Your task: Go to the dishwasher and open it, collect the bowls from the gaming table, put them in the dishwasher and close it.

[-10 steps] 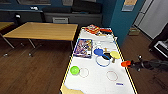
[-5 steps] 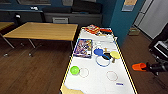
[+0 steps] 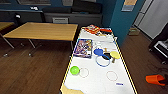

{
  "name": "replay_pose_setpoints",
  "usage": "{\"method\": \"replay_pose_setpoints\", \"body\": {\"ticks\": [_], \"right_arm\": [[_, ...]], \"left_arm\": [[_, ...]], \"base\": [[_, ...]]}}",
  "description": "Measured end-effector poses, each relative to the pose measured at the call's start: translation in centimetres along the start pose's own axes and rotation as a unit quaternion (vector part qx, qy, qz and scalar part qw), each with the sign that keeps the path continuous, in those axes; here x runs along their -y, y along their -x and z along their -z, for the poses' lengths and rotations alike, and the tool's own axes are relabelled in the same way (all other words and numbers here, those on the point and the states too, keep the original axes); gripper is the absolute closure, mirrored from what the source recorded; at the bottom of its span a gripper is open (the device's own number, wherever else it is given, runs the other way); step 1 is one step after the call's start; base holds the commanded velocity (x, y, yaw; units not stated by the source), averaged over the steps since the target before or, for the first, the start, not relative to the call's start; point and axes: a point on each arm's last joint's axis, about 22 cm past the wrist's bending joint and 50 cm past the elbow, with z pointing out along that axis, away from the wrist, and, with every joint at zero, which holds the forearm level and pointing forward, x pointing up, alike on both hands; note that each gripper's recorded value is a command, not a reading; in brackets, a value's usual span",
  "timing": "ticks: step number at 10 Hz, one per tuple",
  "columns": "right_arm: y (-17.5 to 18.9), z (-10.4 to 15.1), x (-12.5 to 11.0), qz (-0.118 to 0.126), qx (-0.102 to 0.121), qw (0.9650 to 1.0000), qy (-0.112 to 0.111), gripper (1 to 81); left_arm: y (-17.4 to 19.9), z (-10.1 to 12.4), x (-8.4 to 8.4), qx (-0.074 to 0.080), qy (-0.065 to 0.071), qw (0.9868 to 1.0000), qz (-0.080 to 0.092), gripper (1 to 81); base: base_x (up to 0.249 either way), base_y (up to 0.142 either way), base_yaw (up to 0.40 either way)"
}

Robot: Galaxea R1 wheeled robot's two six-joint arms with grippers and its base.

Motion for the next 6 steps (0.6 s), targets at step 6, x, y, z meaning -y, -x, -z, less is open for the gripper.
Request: {"method": "replay_pose_setpoints", "body": {"ticks": [6], "right_arm": [[12.2, 1.1, -6.3, 0.007, 0.100, 0.9948, 0.017, 81.1]], "left_arm": [[-0.3, 0.4, 0.4, -0.002, 0.009, 1.0000, 0.000, 1.0]], "base": [[0.000, 0.000, 0.000]]}}
